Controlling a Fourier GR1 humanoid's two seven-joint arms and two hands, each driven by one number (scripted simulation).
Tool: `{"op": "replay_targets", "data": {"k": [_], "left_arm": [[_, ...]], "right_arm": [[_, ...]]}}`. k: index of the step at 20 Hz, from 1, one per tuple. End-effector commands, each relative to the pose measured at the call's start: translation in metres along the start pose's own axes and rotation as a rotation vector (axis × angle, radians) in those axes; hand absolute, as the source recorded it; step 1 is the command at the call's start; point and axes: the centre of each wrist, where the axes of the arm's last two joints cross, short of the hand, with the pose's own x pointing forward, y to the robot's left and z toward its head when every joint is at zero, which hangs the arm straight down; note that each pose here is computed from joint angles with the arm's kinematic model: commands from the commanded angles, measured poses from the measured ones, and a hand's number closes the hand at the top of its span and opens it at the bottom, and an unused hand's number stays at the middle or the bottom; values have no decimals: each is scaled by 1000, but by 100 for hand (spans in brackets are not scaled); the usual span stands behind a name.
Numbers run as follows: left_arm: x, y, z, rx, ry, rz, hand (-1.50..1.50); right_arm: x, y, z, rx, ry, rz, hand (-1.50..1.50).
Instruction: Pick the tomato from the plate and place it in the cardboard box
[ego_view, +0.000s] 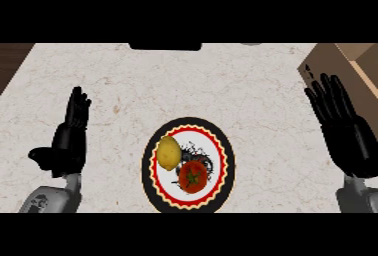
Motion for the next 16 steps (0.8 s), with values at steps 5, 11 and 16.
{"op": "replay_targets", "data": {"k": [5, 11, 16], "left_arm": [[16, 24, 0, 13, 88, 60, 0], [10, 23, 5, -57, 189, 148, 0], [34, 17, 9, -88, 194, 152, 0]], "right_arm": [[-20, -11, 78, -548, -93, 129, 150], [-61, 15, 134, -734, -14, 559, -150], [-50, 57, 164, -558, -101, 699, -150]]}}
